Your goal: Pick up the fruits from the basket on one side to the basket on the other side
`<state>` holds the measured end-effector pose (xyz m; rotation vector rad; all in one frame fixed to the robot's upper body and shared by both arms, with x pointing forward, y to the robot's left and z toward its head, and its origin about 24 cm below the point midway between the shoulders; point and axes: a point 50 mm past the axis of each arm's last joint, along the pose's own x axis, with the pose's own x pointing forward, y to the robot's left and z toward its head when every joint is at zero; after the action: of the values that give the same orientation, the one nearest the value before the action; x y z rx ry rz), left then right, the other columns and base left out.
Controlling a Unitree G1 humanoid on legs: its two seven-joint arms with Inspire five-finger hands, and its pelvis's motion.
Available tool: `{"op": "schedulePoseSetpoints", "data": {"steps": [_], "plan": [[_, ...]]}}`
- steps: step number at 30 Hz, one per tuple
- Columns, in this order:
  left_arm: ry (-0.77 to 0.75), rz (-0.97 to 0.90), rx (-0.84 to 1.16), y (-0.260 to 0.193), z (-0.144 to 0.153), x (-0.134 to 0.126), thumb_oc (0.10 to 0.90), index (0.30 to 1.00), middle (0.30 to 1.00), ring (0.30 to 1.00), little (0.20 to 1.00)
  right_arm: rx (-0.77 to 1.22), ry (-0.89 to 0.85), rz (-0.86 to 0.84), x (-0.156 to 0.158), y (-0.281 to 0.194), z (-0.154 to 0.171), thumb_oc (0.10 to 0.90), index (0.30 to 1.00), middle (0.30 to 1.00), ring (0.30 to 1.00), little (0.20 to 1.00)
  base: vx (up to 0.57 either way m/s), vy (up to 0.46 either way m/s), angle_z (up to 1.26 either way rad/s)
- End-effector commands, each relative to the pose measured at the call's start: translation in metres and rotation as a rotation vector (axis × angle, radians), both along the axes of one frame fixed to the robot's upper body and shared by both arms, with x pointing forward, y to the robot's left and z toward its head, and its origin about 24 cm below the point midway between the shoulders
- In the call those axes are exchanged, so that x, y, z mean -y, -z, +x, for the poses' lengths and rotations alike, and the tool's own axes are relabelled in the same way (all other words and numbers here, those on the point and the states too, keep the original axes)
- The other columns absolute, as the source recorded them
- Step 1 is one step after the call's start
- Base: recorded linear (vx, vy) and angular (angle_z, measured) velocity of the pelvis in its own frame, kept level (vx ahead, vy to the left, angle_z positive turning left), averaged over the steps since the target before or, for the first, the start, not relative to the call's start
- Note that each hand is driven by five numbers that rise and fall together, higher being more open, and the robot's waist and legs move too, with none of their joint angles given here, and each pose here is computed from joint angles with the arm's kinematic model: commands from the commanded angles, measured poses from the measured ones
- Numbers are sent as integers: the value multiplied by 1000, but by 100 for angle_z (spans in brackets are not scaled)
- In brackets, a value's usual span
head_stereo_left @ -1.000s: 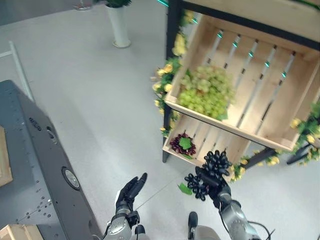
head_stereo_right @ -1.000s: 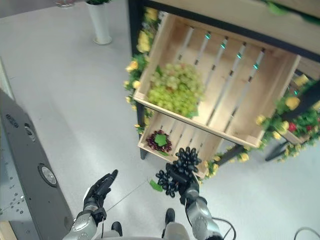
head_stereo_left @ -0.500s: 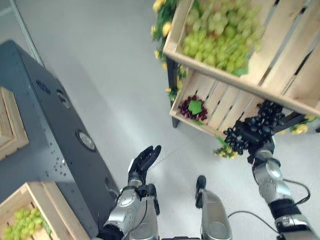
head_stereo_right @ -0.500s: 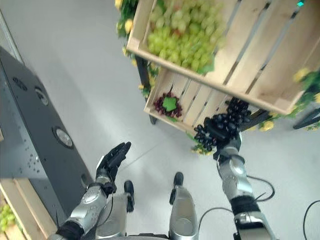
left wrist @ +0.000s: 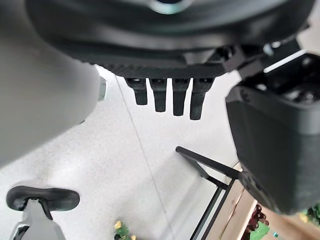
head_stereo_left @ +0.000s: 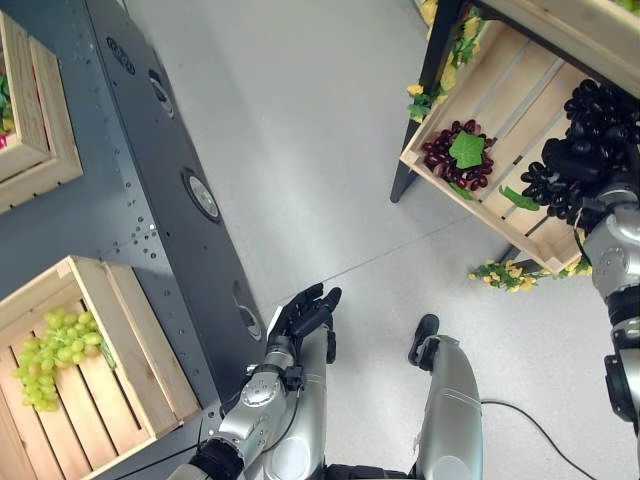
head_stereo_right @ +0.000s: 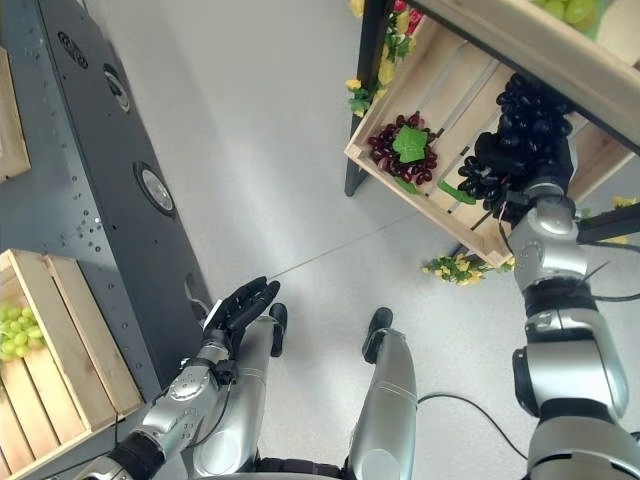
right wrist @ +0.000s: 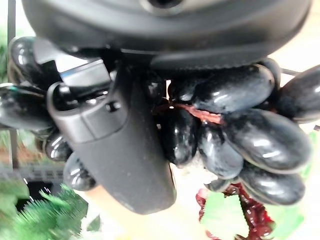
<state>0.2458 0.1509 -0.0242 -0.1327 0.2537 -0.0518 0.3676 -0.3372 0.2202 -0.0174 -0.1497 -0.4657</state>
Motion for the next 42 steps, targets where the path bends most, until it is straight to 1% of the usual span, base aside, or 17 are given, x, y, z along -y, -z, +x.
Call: {"op": "schedulePoseSetpoints", "data": {"steps": [1, 4, 7, 8, 9, 22, 32, 36, 39, 42], "plan": [[-8, -40, 166, -28, 0, -7, 800, 900, 900, 900, 900, 193, 179, -158, 30, -80, -25, 400, 300, 300, 300, 300, 44, -78, 8], [1, -16, 161, -29, -2, -15, 800, 900, 900, 900, 900, 150, 221, -209, 35, -94, -29, 400, 300, 300, 300, 300, 24, -73, 5], [11, -8, 160, -28, -3, -16, 800, 900, 900, 900, 900, 90, 233, -272, 38, -104, -29, 400, 300, 300, 300, 300, -9, -18, 1], [13, -5, 160, -28, -4, -17, 800, 900, 900, 900, 900, 69, 245, -288, 39, -106, -30, 477, 415, 415, 415, 415, -11, -20, 4], [15, -5, 161, -28, -5, -17, 800, 900, 900, 900, 900, 58, 266, -298, 42, -108, -31, 800, 900, 900, 900, 900, 0, 0, 0], [6, -2, 161, -29, -6, -19, 800, 900, 900, 900, 900, -29, 317, -248, 50, -102, -31, 800, 900, 900, 900, 900, 0, -2, 0], [17, -15, 170, -30, -7, -16, 800, 900, 900, 900, 900, -41, 298, -259, 48, -102, -29, 800, 900, 900, 900, 900, 0, 0, 0], [16, -21, 179, -30, -7, -14, 800, 900, 900, 900, 900, 14, 238, -225, 42, -103, -25, 800, 900, 900, 900, 900, -3, 9, 0], [8, -34, 193, -31, -7, -11, 800, 900, 900, 900, 900, 89, 152, -213, 29, -99, -18, 800, 900, 900, 900, 900, 0, 59, -3], [-5, -41, 192, -30, -6, -6, 800, 900, 900, 900, 900, 139, 9, -141, 8, -75, -6, 800, 900, 900, 900, 900, 33, 60, -6]]}}
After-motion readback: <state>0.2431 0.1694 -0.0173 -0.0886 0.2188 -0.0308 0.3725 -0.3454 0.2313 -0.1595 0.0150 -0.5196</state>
